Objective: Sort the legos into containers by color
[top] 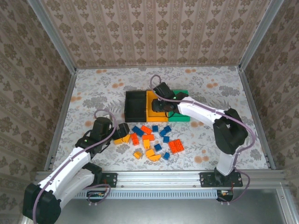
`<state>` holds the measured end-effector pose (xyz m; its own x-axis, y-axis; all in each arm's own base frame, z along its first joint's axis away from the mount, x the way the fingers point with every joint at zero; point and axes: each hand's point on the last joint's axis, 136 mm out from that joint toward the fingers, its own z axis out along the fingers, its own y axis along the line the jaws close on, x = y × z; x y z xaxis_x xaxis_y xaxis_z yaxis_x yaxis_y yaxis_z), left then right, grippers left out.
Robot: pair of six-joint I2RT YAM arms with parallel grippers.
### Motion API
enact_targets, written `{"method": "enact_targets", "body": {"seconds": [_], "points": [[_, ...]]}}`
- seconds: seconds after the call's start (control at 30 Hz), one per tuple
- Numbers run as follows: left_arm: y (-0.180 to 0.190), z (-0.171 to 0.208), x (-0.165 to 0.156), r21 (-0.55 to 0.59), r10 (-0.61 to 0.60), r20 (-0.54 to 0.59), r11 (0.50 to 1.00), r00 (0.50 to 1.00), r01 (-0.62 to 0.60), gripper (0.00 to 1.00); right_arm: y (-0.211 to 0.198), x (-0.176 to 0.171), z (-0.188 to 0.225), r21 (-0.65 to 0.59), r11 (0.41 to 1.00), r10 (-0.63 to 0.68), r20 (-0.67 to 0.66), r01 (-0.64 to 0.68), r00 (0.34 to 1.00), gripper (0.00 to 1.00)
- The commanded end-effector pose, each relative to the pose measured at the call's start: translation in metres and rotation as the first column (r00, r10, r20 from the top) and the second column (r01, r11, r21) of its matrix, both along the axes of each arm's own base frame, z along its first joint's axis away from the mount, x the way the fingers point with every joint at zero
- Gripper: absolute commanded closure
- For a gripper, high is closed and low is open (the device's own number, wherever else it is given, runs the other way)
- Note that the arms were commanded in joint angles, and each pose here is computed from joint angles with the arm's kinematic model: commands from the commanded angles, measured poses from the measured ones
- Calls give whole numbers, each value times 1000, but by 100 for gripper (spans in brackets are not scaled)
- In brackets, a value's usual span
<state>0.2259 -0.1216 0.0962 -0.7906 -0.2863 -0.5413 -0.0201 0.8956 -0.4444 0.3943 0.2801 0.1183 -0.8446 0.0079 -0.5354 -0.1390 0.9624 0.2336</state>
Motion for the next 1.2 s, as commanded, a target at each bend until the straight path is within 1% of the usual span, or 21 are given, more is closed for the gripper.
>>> {"method": "enact_targets", "body": {"seconds": [0.0, 0.07, 0.17, 0.2, 0.3, 0.4, 0.53, 0.6, 0.83, 1.07, 1.17], "points": [[10, 12, -1, 31, 32, 10, 999, 999, -32, 1, 0, 17, 0, -57, 998, -33, 20, 34, 999, 59], [15, 14, -3, 43, 48, 11, 998, 999, -48, 1, 1, 21, -5, -67, 997, -48, 7, 48, 999, 51], [21, 18, -5, 55, 69, 19, 996, 997, -70, 1, 4, 23, -5, -57, 997, -57, 5, 58, 998, 34], [24, 19, -6, 61, 79, 22, 995, 997, -80, 1, 3, 23, -3, -54, 997, -62, 10, 62, 998, 31], [28, 19, -10, 73, 90, 14, 993, 996, -91, 1, 0, 20, 5, -37, 997, -67, 23, 68, 998, 26], [31, 7, -18, 92, 94, -35, 992, 995, -90, 4, -7, 10, 8, -23, 997, -77, 30, 78, 997, 25], [30, -21, -25, 123, 81, -126, 990, 989, -66, 14, -16, -5, 6, 6, 996, -91, 27, 91, 996, 24], [27, -29, -25, 124, 75, -151, 991, 986, -56, 16, -20, -11, 6, 15, 995, -95, 28, 95, 995, 24], [16, -44, -15, 105, 45, -159, 994, 986, -28, 24, -33, -23, 7, 17, 995, -103, 37, 102, 994, 24], [23, -63, -18, 152, 64, -187, 988, 980, -35, 32, -39, -29, 10, 34, 994, -109, 45, 107, 993, 24], [22, -70, -19, 151, 62, -199, 988, 978, -32, 36, -41, -29, 13, 38, 993, -112, 50, 110, 992, 24]]}}
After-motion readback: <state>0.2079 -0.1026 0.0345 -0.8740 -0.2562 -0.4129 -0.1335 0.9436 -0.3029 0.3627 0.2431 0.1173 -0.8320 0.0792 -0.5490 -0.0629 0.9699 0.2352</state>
